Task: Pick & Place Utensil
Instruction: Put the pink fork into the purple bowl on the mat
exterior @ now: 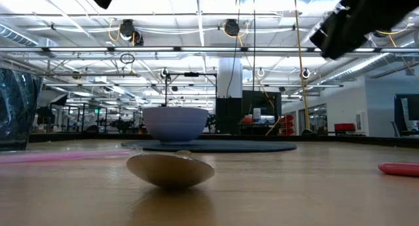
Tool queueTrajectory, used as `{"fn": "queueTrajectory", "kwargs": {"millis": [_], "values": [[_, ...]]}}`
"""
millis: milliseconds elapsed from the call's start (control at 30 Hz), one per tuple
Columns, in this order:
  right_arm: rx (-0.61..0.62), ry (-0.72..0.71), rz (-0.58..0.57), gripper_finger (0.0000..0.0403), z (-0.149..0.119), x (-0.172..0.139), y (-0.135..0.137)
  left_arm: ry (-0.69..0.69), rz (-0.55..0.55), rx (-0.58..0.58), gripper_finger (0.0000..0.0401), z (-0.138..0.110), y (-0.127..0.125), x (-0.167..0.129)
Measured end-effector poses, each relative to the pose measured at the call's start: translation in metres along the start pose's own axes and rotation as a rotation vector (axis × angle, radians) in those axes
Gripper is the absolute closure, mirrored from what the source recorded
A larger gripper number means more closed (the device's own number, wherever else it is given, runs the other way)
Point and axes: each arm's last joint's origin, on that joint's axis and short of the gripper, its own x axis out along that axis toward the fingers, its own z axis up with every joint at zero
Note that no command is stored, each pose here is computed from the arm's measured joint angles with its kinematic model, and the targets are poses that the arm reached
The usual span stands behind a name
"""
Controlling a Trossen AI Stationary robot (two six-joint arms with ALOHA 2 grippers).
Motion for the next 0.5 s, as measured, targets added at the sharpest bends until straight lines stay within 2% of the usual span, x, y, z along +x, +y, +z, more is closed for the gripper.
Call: {"fn": "queueTrajectory", "kwargs": {"millis": [100, 267, 433, 500], "values": [[0.09, 0.135, -0.044, 0.0262, -0.004, 0.013, 0.014, -0.011, 0.02, 0.021, 0.0265, 0.001, -0.001, -0.001], [0.144, 0.216, -0.075, 0.0254, -0.002, 0.03, 0.038, -0.061, 0.038, 0.042, 0.0256, 0.006, -0.002, -0.001], [0.21, 0.301, -0.172, 0.0253, -0.013, 0.045, 0.043, -0.093, 0.038, 0.048, 0.0254, 0.009, -0.002, -0.001], [0.255, 0.335, -0.175, 0.0252, -0.018, 0.052, 0.043, -0.095, 0.037, 0.047, 0.0257, 0.009, -0.002, -0.001]]}}
